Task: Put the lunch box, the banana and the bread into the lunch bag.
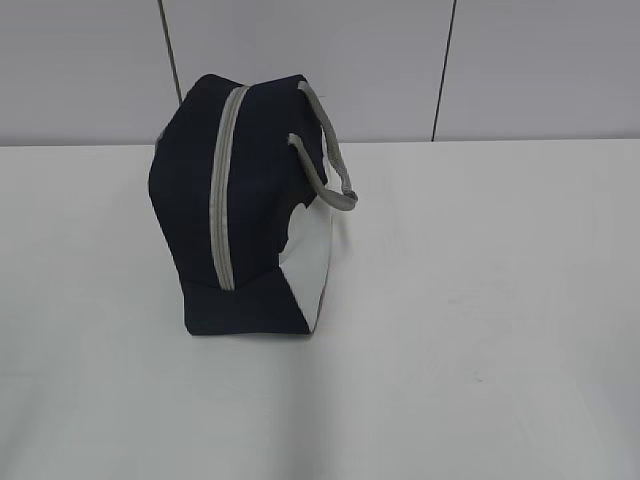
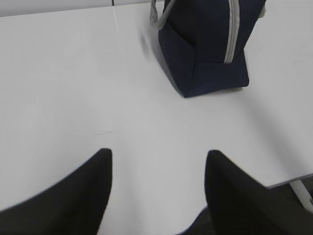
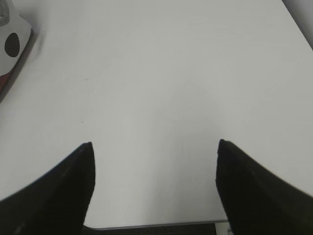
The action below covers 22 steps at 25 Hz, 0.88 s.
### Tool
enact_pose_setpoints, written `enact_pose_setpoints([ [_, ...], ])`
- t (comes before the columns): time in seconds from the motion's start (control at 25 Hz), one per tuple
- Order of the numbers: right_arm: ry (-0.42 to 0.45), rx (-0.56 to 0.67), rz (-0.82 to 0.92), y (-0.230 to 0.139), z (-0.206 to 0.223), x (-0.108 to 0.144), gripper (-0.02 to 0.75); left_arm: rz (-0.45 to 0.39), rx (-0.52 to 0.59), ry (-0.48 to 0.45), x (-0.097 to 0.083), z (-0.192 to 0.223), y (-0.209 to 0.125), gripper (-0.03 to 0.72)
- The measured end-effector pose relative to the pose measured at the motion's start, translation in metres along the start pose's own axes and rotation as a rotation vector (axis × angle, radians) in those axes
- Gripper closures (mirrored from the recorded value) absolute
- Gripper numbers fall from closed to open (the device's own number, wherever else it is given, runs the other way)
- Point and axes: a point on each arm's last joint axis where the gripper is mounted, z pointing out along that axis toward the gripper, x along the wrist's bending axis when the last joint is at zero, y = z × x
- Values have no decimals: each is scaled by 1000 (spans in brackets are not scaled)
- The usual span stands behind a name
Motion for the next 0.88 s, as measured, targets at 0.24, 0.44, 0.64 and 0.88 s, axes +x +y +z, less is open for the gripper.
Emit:
enact_pose_setpoints([
  [0.24,0,0,0,0,0,0,167,4,4,28,3,0,0,265],
  [0.44,0,0,0,0,0,0,168,-83,12,173,16,-2,-2,265],
  [0.64,0,0,0,0,0,0,168,-119,10,215,19,-2,-2,265],
  [0.88,0,0,0,0,0,0,168,-121,10,216,19,-2,-2,265],
])
